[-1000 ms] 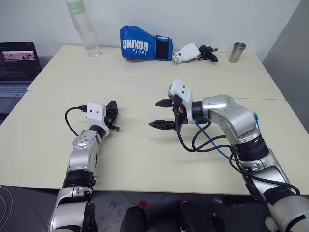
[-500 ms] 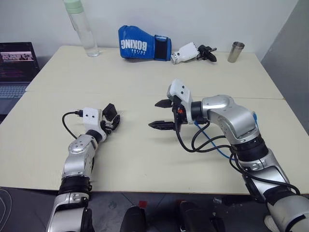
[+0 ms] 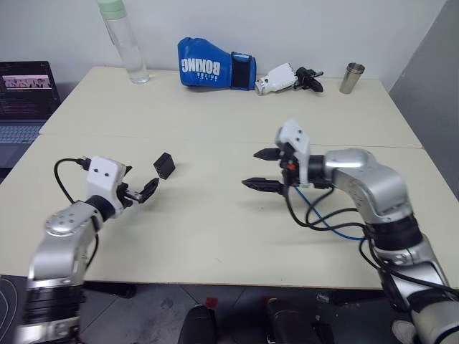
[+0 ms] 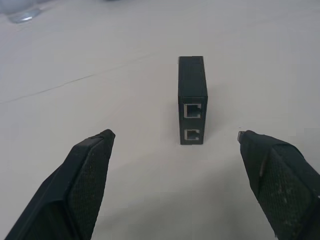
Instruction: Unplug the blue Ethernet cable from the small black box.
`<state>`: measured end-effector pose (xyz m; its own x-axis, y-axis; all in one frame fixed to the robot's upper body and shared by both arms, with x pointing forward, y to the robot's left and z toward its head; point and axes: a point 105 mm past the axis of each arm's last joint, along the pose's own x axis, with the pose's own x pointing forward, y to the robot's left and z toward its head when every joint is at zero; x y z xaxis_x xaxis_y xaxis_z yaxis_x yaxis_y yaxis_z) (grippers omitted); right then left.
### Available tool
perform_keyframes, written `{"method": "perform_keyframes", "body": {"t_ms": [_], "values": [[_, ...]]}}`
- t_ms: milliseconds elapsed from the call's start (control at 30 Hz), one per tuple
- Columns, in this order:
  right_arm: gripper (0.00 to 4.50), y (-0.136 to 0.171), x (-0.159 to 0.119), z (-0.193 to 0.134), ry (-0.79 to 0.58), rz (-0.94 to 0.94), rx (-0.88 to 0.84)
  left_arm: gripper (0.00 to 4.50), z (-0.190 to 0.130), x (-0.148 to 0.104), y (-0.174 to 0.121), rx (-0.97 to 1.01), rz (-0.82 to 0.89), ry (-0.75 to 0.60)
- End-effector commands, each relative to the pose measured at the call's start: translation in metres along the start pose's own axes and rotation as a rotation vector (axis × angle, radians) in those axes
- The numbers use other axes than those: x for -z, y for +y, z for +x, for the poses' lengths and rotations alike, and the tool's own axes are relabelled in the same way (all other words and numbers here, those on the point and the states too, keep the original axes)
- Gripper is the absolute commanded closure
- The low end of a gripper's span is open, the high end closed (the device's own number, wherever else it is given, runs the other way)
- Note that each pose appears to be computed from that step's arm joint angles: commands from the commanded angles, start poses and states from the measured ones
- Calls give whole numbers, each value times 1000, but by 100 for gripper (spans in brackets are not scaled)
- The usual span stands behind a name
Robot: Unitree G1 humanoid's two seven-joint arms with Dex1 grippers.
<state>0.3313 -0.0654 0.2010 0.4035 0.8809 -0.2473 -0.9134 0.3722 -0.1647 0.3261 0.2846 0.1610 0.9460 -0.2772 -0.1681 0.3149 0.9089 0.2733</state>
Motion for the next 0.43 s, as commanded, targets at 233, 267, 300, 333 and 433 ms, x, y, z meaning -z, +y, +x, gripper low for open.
{"method": "perform_keyframes", "body": {"t_ms": [233,267,300,333,433], "values": [[0,5,18,-60,52,-134,-36,29,-47,-41,-4,291,123,30],[0,4,21,-64,70,-136,-37,29,-49,-41,-3,305,121,37],[0,3,24,-67,87,-140,-35,29,-51,-41,-3,321,118,46],[0,1,28,-71,110,-156,-32,29,-52,-41,-4,339,124,55],[0,-5,32,-80,142,-162,-16,29,-54,-43,-10,401,135,66]]}}
